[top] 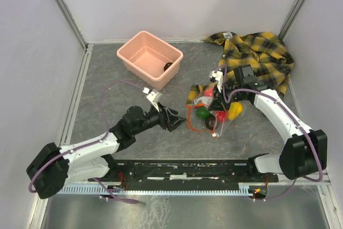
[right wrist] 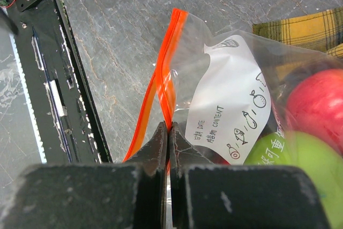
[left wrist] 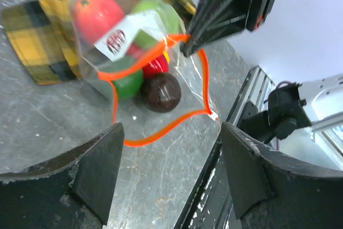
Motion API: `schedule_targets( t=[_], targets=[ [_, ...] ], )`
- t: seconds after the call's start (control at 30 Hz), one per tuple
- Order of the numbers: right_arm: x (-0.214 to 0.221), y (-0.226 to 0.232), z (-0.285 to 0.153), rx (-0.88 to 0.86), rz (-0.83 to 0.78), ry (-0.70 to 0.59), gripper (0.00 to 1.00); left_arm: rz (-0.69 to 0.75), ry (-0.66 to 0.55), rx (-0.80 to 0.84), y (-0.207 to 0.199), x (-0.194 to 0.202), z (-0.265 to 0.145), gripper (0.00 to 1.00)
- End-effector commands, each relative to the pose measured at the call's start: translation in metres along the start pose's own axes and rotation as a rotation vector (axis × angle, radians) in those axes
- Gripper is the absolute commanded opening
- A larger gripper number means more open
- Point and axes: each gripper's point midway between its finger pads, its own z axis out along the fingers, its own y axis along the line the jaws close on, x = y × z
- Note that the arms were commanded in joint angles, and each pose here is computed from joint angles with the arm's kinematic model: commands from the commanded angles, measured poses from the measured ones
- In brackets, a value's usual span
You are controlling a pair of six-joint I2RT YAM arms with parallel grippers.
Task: Open the zip-top bag and remove the fake food
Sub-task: Pick up the fake fruit from the zipper food storage bag.
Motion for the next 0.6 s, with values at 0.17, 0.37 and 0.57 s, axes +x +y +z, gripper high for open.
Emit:
schedule_targets(
  t=[0.17,0.37,0.57],
  targets=[
    [-0.013,0.001,-0.004,0.005,-0.057,-0.029,0.02,0.207,-0.038,0.022,-0.027,0.022,0.038,0.69],
    [-0.013,0.002,-0.004,0.002,-0.057,-0.03,0.02,0.314,-0.054,0.068,-0.043,0.035,0.061,0.67],
    [-0.013,0.002,-0.004,0.001,-0.059,-0.03,0.01,0.304,0.005,0.051,-0.045,0.054,0.09,0.58]
  ],
)
